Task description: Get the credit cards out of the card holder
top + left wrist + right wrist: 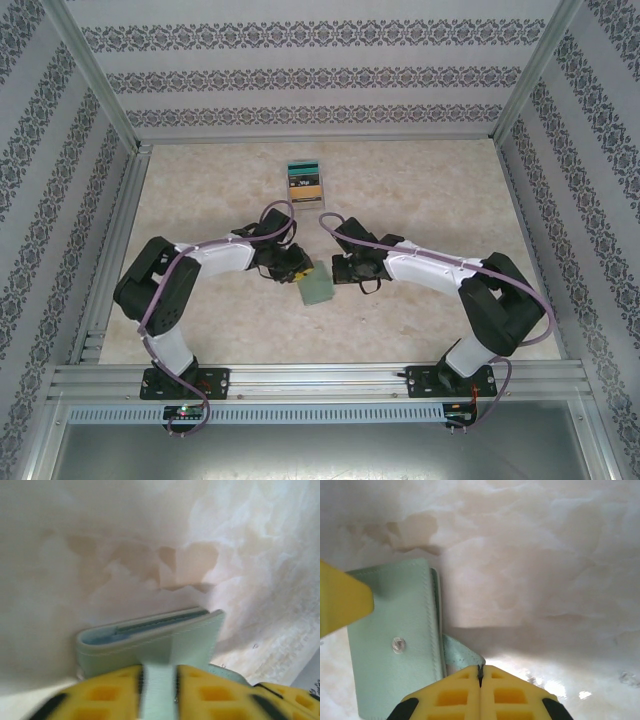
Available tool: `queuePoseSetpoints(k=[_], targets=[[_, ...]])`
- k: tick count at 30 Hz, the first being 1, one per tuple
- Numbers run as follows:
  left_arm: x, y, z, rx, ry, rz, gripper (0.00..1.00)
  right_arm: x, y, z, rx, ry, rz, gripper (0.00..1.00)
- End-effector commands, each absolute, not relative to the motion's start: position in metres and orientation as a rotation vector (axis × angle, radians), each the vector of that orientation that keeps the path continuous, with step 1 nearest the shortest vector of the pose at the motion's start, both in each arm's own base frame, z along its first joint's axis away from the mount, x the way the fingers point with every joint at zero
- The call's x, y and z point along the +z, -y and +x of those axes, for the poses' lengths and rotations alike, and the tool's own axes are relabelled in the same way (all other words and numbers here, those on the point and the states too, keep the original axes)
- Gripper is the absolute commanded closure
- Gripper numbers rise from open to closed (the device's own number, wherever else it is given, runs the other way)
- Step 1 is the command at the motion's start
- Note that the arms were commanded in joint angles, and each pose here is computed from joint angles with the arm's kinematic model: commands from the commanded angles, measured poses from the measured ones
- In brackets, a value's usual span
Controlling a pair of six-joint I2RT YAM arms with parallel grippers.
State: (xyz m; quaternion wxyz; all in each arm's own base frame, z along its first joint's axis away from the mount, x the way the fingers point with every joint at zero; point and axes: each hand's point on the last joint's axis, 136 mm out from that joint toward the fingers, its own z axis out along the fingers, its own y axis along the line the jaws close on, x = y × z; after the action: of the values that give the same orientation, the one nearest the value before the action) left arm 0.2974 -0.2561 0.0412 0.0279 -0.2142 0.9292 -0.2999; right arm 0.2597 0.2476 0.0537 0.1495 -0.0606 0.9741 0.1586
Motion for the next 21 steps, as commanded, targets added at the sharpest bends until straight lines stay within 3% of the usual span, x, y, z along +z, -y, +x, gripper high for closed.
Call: queuePoseSetpoints(k=[1,4,11,21], targets=[[0.057,0.205,0.296,-0.648,-2.836,-0.678,0.34,0.087,-0.280,0.256,0.612,-2.745,-0.261,1.00],[0.083,0.179,0.303,-0.653,-2.755,-0.716,0.28,0.108,-0.310,0.255,0.749,-2.700,-0.299,1.00],[0.107,0.131,0.295,-0.641,-2.650,-0.786,0.27,0.149,-0.355,0.258,0.948,-2.616,-0.342,1.00],[0.104,0.138,0.290,-0.750,-2.628,-0.765,0.27,0.128,-0.315,0.264,0.808,-2.650,-0.261,1.00]])
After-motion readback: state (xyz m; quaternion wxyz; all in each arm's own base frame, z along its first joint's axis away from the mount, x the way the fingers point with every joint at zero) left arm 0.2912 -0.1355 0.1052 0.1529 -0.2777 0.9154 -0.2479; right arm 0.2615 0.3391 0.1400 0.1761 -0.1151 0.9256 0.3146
